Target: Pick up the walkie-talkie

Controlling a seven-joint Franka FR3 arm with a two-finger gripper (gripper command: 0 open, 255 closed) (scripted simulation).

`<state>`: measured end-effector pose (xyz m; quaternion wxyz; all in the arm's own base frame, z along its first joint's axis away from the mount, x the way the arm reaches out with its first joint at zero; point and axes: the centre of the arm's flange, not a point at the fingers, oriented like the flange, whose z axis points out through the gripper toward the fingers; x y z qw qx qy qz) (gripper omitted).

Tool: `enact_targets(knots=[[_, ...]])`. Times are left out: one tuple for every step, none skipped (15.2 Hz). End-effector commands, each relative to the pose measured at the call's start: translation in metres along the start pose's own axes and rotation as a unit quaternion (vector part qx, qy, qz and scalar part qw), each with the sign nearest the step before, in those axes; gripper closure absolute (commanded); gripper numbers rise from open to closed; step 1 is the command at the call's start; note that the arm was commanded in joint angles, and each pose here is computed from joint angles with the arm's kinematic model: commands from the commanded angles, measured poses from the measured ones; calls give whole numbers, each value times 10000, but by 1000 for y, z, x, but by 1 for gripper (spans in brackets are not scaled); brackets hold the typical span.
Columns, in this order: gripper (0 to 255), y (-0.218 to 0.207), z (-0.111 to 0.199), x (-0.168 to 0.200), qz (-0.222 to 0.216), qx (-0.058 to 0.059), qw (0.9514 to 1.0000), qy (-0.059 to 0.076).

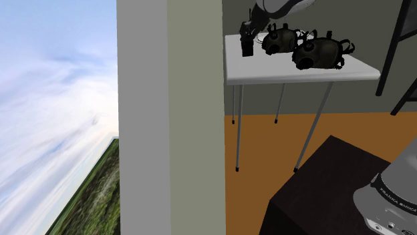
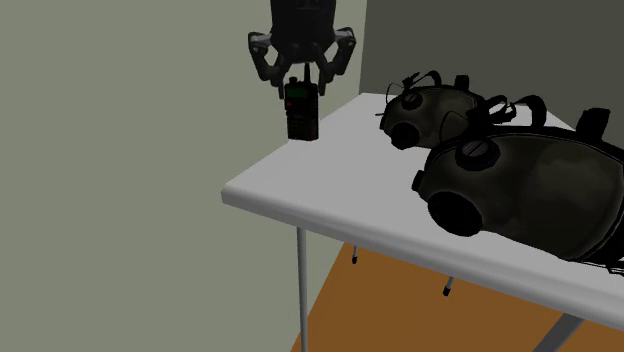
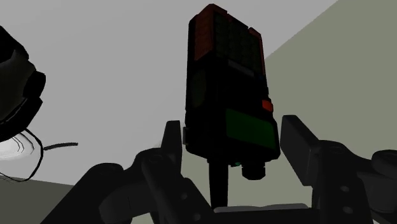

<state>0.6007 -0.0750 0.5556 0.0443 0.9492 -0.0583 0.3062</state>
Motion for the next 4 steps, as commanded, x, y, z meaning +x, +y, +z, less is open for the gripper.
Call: enact_targets(knots=[[255,-1,-9,6,0,0,10000,-1],[255,-1,-13,9,0,0,10000,-1],[255,-1,-14,9,0,-1,10000,-1],[255,-1,-14,9,0,0,10000,-1]])
